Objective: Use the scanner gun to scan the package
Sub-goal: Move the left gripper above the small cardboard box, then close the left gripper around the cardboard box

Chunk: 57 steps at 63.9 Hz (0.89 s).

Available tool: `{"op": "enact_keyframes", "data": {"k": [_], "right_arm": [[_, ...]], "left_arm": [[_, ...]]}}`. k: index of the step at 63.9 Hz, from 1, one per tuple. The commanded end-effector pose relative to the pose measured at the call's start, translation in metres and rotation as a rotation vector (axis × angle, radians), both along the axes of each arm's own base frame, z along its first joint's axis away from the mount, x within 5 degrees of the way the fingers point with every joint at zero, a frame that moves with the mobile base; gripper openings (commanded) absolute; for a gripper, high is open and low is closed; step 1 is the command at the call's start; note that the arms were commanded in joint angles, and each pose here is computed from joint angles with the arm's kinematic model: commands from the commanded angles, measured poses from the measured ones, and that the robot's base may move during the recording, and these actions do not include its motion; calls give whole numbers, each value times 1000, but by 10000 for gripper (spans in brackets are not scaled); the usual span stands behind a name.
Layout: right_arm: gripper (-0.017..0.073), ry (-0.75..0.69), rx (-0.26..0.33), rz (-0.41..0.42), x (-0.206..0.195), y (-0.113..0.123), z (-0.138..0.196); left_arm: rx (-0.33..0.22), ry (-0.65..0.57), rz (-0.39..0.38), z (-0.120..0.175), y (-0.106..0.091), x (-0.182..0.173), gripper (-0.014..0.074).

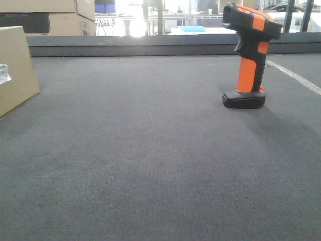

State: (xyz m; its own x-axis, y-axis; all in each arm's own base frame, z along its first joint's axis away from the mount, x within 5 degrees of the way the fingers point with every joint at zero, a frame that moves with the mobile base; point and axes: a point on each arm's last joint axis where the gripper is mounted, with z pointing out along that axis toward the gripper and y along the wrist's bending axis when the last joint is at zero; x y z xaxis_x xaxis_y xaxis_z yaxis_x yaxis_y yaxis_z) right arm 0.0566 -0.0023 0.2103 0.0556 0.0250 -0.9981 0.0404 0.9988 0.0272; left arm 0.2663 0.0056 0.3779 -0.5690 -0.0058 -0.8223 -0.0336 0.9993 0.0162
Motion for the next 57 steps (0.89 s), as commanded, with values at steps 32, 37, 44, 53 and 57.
{"op": "enact_keyframes", "data": {"k": [32, 37, 44, 53, 57], "right_arm": [[-167, -24, -3, -7, 0, 0, 2], [-167, -24, -3, -7, 0, 0, 2], [-167, -24, -3, -7, 0, 0, 2], [-167, -24, -3, -7, 0, 0, 2], [-167, -24, -3, -7, 0, 0, 2]], "left_arm": [[-109, 323, -17, -8, 29, 54, -78], [-103, 326, -15, -10, 30, 56, 29], [-80, 312, -7, -13, 32, 61, 314], [-65, 320, -1, -21, 35, 68, 535], [-52, 341, 3, -28, 37, 74, 538]]}}
